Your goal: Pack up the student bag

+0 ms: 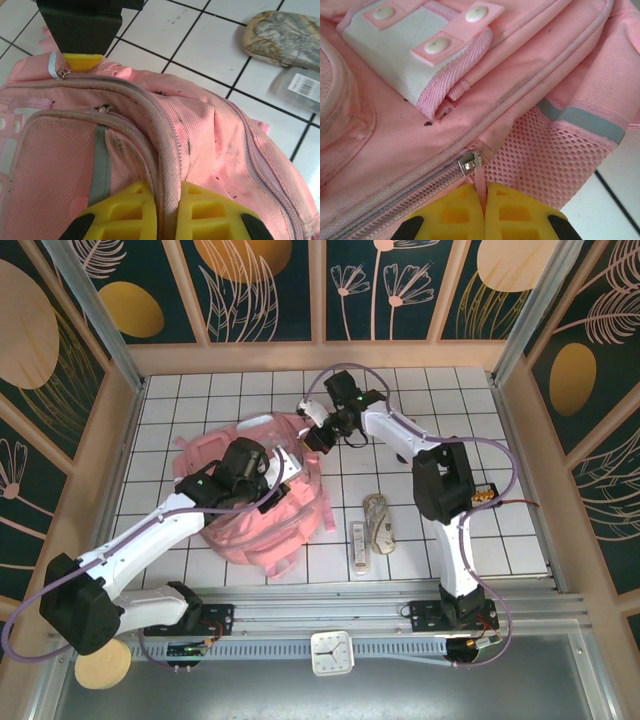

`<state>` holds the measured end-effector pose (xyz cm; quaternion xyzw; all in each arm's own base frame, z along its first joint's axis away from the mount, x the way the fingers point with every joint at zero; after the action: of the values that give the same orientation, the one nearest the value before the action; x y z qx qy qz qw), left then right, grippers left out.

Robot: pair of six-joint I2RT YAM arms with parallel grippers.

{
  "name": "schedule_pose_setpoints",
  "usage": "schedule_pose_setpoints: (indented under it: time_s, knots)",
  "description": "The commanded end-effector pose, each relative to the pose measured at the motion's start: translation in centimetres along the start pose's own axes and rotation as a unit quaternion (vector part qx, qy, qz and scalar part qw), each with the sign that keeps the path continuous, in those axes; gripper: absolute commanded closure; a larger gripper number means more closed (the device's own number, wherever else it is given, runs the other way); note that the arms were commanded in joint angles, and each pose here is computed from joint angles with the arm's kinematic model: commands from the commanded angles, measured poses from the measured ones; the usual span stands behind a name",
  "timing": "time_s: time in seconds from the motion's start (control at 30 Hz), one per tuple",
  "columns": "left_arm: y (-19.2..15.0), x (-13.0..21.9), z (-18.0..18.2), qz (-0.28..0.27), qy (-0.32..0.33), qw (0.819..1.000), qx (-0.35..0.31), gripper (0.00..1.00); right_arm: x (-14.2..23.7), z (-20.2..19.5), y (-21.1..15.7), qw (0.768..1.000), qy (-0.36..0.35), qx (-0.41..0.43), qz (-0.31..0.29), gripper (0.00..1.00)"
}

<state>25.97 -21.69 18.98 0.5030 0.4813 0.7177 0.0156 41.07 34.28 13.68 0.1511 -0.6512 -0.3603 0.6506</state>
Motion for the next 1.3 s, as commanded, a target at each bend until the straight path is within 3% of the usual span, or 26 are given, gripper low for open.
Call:
schedule_pose_setpoints:
  time_s: [0.0,0.03,0.07,0.1,0.13,0.2,0.37,0.47,0.57,0.63,0.83,0.93,1.1,1.2,1.27]
  knots:
    - [2.0,1.9,-2.9,-0.030,-0.075,0.997,-0.009,1.00,1.2,-7.4,0.6,0.991,-0.130,-0.012,-0.020,1.00]
    - [2.3,1.7,-2.7,-0.036,-0.069,0.997,-0.006,1.00,1.8,-7.7,0.8,0.990,-0.137,-0.019,-0.027,1.00]
    - [2.6,1.5,-2.6,-0.040,-0.066,0.997,-0.002,1.00,2.5,-7.7,1.1,0.989,-0.139,-0.025,-0.032,0.93]
    - [2.8,1.1,-2.5,-0.043,-0.064,0.997,0.005,1.00,3.4,-7.8,1.2,0.989,-0.142,-0.033,-0.037,0.73]
    - [2.9,0.6,-2.4,-0.042,-0.063,0.997,0.014,0.78,4.4,-7.8,1.2,0.987,-0.149,-0.043,-0.041,0.58]
    - [3.3,0.2,-2.3,-0.048,-0.062,0.997,0.029,0.41,6.3,-7.3,1.1,0.985,-0.156,-0.061,-0.048,0.41]
    - [4.7,2.0,-0.2,-0.099,-0.001,0.992,0.080,0.18,10.8,-6.9,0.3,0.970,-0.148,-0.178,-0.074,0.22]
    - [5.3,3.7,2.3,-0.125,0.045,0.973,0.190,0.08,11.9,-6.0,0.8,0.951,-0.079,-0.280,-0.108,0.15]
    - [3.9,4.1,5.3,-0.100,0.073,0.929,0.350,0.08,11.1,-4.1,2.0,0.936,-0.004,-0.329,-0.124,0.14]
    - [2.3,3.9,6.3,-0.075,0.074,0.889,0.446,0.08,10.3,-2.5,2.8,0.932,0.035,-0.339,-0.121,0.15]
    - [-0.5,5.6,7.1,-0.073,0.086,0.792,0.601,0.09,8.3,0.2,2.7,0.948,0.059,-0.300,-0.092,0.16]
    - [-3.9,6.1,7.2,-0.051,0.120,0.743,0.656,0.10,7.5,1.2,3.1,0.964,0.036,-0.246,-0.097,0.18]
    - [-8.6,6.5,7.0,-0.012,0.165,0.693,0.702,0.13,6.3,5.1,3.9,0.988,0.048,-0.064,-0.129,0.24]
    - [-10.6,6.0,6.6,0.013,0.168,0.671,0.722,0.13,5.6,7.1,3.6,0.986,0.057,0.055,-0.149,0.28]
    - [-12.0,5.6,6.4,0.036,0.173,0.661,0.729,0.13,5.3,6.8,3.5,0.982,0.052,0.093,-0.154,0.29]
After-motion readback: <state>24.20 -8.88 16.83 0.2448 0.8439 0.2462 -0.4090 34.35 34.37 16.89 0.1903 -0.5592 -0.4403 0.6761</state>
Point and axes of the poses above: each hand's point on the last joint's axis, 136 mm out from that joint toward the fingers, its own x axis back along the fingers, its own z axis along the line the jaws close on, y = z × x, the point moved 2 cm from there along x, back along the fingers, and after that the axes turned 11 degrees about x, right-handed, at the moved point
